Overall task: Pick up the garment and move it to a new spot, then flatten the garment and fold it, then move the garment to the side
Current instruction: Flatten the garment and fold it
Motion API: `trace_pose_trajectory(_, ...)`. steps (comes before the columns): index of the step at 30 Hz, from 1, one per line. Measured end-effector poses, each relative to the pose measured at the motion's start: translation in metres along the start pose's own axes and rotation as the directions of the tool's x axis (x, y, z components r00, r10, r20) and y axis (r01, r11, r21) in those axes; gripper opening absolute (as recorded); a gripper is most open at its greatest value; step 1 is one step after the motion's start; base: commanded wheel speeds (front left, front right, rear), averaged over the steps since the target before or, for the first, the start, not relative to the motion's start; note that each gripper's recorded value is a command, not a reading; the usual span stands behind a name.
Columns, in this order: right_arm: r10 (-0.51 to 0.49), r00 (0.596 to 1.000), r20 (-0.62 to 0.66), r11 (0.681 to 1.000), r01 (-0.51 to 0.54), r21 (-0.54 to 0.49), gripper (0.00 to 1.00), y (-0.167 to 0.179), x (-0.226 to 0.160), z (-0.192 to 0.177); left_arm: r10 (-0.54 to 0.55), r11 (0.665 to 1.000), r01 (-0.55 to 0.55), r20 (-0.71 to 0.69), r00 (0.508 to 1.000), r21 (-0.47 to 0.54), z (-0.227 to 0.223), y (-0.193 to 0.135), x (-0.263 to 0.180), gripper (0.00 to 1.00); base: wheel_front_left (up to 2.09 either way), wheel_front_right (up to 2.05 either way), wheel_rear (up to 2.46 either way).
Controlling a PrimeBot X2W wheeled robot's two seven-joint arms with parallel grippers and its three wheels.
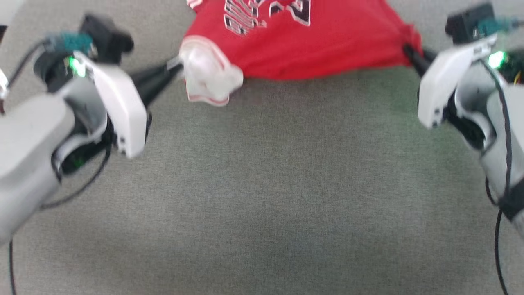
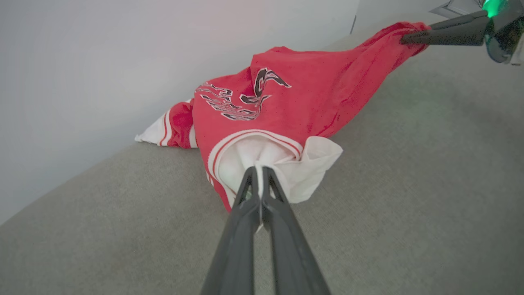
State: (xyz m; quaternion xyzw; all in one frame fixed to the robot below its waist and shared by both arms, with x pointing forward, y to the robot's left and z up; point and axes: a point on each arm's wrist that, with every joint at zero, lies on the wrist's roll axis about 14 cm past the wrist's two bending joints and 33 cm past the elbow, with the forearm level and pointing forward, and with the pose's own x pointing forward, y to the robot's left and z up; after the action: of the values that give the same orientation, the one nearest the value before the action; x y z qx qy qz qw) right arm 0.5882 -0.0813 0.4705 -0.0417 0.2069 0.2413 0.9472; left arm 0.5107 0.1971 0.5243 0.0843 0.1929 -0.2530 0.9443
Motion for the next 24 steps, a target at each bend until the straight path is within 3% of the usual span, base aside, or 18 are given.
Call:
trace_pose_trajectory(14,0.028,0.972,-0.234,0.996,-0.008,0.085,0.0,0.011,-0.101,-0.086,-0.117,0.984,0.092,-0.164,0.979,-0.154,-0.081,-0.079,-0.069,0.0,0.0,0.0,0.0)
trace_pose_trajectory(24,0.073,0.866,-0.495,0.988,0.005,0.155,0.0,0.036,-0.168,-0.156,-0.19,0.963,0.129,-0.258,0.947,-0.236,-0.125,-0.125,-0.09,0.0,0.0,0.0,0.0)
